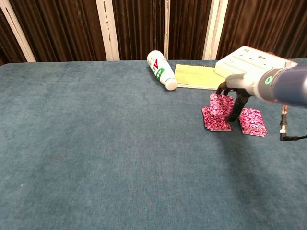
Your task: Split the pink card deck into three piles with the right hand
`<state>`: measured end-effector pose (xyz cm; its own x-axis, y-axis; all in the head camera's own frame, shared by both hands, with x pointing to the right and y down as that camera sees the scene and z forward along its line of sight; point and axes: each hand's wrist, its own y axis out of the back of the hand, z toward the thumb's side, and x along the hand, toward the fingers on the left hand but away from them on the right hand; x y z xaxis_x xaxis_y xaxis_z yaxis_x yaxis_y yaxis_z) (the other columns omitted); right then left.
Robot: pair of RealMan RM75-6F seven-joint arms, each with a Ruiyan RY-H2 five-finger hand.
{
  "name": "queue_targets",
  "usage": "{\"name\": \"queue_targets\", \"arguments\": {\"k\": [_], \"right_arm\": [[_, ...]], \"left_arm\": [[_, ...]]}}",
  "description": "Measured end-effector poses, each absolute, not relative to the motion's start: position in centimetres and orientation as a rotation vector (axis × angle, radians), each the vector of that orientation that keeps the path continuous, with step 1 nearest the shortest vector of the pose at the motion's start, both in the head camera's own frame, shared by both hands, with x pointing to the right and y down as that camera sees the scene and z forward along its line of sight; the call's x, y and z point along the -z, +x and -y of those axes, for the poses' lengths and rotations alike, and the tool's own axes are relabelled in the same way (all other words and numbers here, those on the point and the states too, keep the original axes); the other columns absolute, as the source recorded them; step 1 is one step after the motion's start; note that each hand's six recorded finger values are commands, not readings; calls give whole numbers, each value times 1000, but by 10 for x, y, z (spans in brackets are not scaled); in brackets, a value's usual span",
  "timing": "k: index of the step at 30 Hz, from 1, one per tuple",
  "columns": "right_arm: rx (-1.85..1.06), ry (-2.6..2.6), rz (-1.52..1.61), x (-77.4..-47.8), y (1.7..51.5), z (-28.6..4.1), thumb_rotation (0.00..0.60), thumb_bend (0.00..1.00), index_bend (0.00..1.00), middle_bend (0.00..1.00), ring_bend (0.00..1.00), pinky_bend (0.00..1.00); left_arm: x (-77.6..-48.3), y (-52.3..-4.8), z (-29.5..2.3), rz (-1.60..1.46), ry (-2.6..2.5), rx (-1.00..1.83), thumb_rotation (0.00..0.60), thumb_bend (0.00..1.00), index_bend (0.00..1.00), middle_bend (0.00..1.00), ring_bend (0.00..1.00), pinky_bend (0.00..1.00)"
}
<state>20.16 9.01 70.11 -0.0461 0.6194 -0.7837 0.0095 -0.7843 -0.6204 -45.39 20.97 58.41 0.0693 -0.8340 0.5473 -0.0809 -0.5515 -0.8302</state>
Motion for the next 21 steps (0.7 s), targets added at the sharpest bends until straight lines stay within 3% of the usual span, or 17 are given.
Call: {"name": "queue_targets", "arguments": {"k": [12,21], "right_arm": [[-1989,-1687,746,-686,285,-81,600,343,661,159,0,0],[-2076,-1678,772,-692,337,-97,600,343,652,159,0,0]], "left_arm": [[-582,-450,-211,-913,-1722,1520,600,63,0,0,0,0],[-581,-447,-213,-904,-1719,1512,600,64,0,0,0,0]]}}
